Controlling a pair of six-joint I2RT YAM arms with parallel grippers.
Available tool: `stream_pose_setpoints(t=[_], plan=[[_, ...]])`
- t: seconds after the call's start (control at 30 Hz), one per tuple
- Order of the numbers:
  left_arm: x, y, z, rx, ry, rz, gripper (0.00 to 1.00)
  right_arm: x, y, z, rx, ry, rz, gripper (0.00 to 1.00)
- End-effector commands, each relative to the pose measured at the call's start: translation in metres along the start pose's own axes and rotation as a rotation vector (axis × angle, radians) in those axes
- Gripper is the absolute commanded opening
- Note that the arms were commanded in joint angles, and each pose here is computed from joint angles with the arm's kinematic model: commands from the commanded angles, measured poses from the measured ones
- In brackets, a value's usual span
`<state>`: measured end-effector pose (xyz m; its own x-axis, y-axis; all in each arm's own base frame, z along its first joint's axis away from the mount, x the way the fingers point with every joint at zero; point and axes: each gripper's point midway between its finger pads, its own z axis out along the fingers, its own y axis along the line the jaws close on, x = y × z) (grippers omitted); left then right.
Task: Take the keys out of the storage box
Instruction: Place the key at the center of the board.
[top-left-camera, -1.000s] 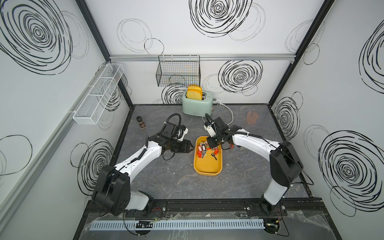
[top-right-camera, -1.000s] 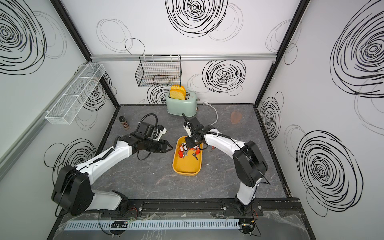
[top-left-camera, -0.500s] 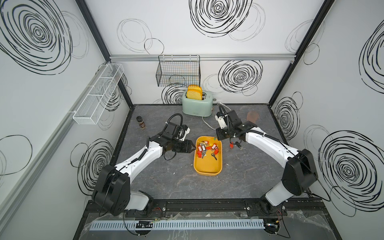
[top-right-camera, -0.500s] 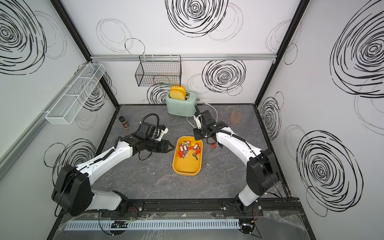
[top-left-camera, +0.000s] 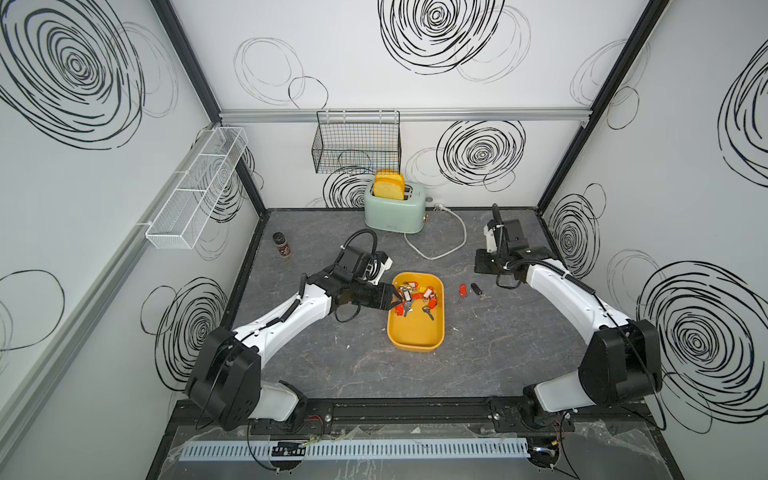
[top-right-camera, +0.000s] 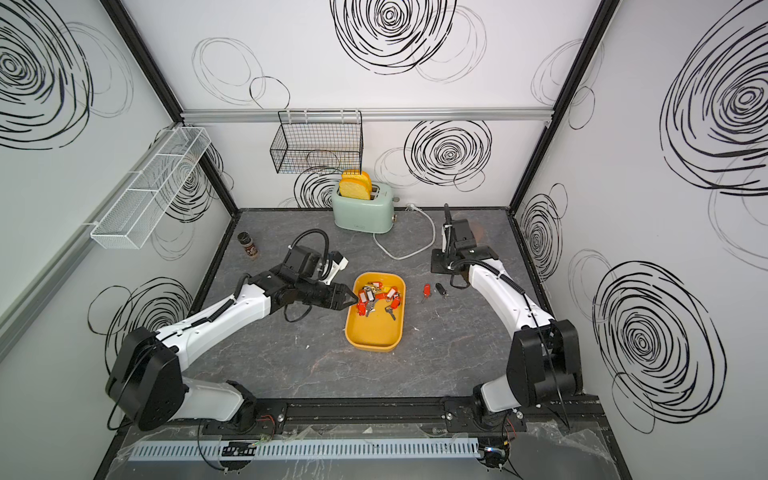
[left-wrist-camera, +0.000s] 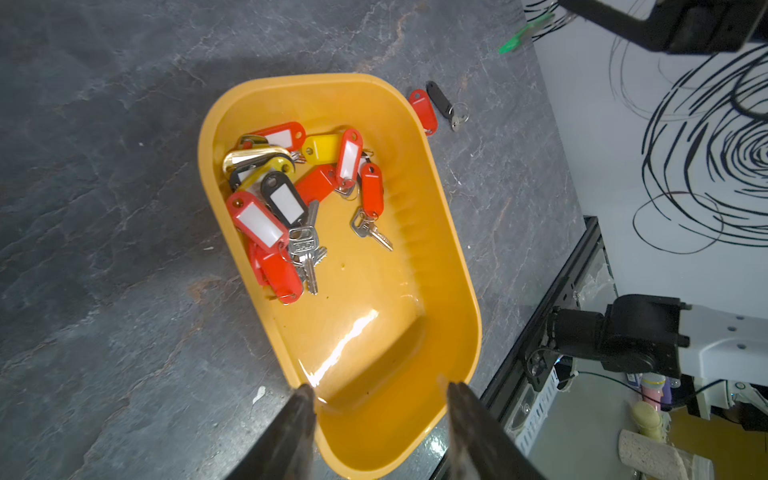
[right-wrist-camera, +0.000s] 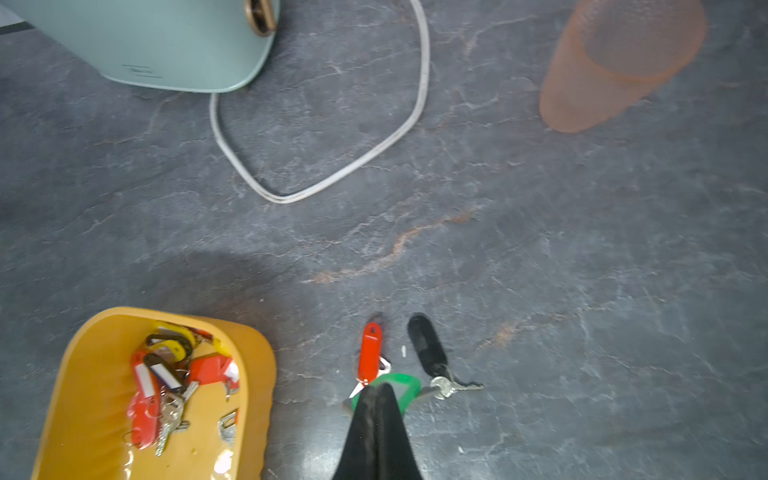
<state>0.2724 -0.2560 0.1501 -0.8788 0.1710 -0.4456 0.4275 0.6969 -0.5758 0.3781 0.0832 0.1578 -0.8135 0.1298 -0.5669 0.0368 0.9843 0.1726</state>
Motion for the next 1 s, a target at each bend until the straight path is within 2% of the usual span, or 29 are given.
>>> stream_pose_setpoints(t=[0.0, 0.37, 0.57, 0.97], plan=[[-0.011, -0.017, 0.003, 0.036, -0.015, 0.076, 0.56, 0.001, -0.028, -0.004, 0.059, -0.011, 0.085, 0.0], [-0.009, -0.02, 0.006, 0.024, 0.0, 0.093, 0.56, 0.017, -0.094, 0.019, 0.22, 0.004, 0.246, 0.0], [-0.007, -0.017, 0.006, 0.011, 0.005, 0.09, 0.56, 0.032, -0.112, 0.038, 0.279, 0.041, 0.277, 0.0], [-0.009, -0.01, 0.007, -0.014, 0.0, 0.089, 0.56, 0.053, -0.125, 0.063, 0.307, 0.101, 0.298, 0.0]])
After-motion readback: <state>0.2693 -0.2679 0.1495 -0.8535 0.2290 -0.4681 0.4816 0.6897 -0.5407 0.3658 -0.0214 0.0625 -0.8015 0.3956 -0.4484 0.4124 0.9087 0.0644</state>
